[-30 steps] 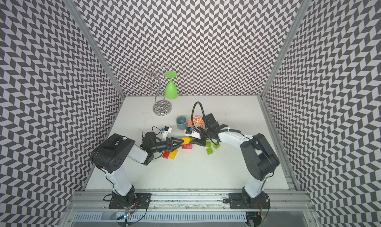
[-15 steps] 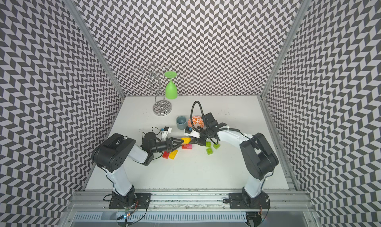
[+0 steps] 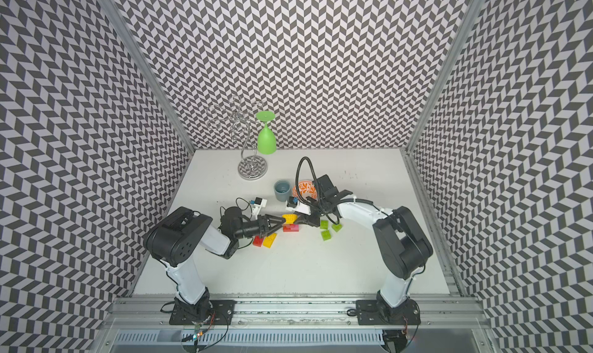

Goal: Assemble the letter s with lego
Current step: Assemble the lego brick with the lego brick.

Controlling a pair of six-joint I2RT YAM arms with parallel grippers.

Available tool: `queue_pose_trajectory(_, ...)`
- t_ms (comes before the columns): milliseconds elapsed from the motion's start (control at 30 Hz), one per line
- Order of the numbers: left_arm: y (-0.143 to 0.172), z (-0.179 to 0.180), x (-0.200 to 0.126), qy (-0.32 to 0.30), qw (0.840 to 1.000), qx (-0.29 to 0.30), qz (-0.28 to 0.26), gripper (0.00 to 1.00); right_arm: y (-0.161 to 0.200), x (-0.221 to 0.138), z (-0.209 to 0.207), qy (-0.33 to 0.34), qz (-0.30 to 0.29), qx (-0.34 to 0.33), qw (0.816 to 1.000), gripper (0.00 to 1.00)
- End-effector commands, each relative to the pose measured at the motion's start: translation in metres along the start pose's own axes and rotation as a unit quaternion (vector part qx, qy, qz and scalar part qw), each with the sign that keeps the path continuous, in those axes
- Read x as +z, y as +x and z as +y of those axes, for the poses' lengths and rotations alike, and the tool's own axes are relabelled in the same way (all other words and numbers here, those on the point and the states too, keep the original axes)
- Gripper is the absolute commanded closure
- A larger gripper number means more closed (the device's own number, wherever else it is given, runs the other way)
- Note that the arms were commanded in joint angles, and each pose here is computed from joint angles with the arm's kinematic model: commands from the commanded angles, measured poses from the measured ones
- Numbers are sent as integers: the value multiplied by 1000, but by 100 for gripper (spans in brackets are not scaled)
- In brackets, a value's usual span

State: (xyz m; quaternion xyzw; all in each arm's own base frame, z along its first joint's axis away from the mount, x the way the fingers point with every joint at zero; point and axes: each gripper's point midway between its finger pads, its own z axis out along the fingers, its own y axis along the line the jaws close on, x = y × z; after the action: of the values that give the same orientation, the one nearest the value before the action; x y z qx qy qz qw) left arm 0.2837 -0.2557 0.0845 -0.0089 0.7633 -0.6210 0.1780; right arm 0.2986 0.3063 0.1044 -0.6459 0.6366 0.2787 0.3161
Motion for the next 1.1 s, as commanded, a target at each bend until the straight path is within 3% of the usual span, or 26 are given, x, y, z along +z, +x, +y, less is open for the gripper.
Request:
queue_pose_trajectory(0, 28, 44, -8, -66, 995, -65, 23, 54, -14, -5, -16, 21, -12, -9, 1000, 72)
queue_pose_trajectory(267, 28, 44, -8, -67, 995, -65, 23, 53, -16, -7, -18, 27, -13, -9, 1000, 66)
queue_pose_trajectory(600, 20, 39, -12, -72, 996, -59, 13, 37, -19, -10, -20, 39, -18, -9, 999, 51)
queue_pose_trajectory(1067, 6, 22, -16, -81, 996, -33, 1, 27, -33, -27, -27, 76, -34, -17, 996, 48)
